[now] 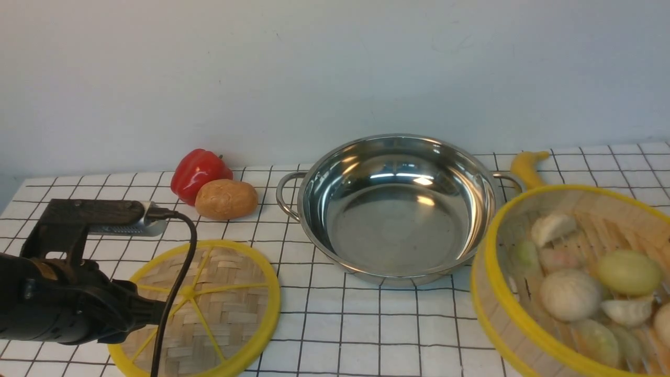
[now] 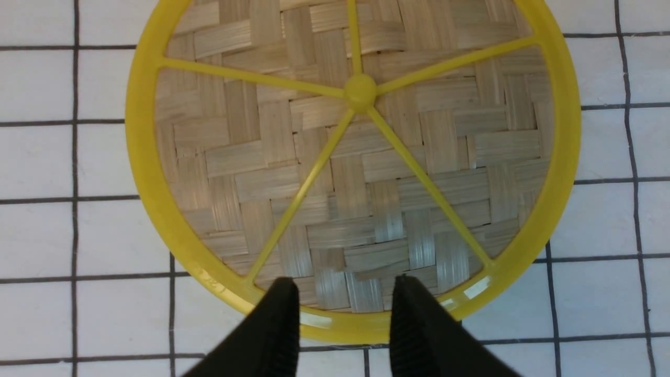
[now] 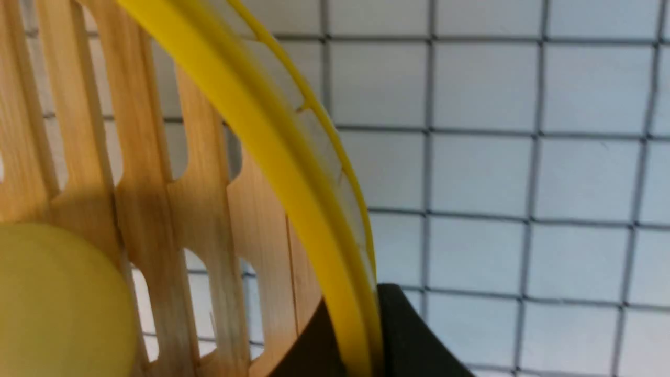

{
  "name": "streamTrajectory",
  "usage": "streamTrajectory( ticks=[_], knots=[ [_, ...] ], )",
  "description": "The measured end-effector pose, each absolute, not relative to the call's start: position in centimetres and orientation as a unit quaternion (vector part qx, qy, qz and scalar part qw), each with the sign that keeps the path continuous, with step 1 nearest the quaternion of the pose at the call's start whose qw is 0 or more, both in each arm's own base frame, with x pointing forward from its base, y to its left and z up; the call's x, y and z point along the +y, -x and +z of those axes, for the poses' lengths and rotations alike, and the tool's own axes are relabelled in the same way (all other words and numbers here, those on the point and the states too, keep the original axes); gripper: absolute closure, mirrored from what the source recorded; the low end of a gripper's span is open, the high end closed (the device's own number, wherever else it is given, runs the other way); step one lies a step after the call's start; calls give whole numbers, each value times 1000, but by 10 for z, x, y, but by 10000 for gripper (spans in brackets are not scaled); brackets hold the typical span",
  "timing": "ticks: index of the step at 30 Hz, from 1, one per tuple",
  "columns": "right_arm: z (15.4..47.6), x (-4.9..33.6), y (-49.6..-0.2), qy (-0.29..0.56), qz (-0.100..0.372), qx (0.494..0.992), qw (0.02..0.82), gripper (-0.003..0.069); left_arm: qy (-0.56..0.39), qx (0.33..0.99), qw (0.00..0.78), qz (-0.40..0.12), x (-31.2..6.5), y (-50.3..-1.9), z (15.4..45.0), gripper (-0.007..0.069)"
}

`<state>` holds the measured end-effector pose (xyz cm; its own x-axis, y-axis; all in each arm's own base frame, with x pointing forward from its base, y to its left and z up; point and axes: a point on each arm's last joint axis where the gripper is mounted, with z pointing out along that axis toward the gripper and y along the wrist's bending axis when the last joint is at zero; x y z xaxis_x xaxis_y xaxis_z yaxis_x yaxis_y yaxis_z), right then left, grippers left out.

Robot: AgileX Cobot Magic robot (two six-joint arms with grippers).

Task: Place the steamer in the pot on the white tablecloth, and put the lid on the steamer.
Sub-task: 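Place the bamboo steamer basket of food into the steel pot with the right gripper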

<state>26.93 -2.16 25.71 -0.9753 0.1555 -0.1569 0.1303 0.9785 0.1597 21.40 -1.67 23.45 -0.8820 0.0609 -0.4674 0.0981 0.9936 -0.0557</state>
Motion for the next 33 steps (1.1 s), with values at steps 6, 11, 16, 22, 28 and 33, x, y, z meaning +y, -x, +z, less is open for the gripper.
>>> streamTrajectory(
  ticks=[6, 11, 16, 22, 28, 33],
  knots=[
    [272, 29, -307, 0, 90, 992, 89, 605, -41, 969, 239, -39, -17, -214, 235, 384],
    [287, 78, -359, 46, 80, 989, 119, 605, -41, 969, 239, -39, -17, -214, 235, 384],
    [292, 111, -409, 47, 87, 981, 168, 605, -41, 970, 237, -40, -17, -214, 234, 384],
    [272, 136, -448, 54, 99, 978, 178, 605, -40, 970, 237, -40, -17, -214, 234, 384],
    [250, 150, -463, 62, 102, 978, 170, 605, -37, 970, 238, -44, -18, -214, 234, 384],
    [229, 153, -468, 67, 85, 983, 151, 605, -33, 970, 238, -49, -18, -214, 235, 384]
  ],
)
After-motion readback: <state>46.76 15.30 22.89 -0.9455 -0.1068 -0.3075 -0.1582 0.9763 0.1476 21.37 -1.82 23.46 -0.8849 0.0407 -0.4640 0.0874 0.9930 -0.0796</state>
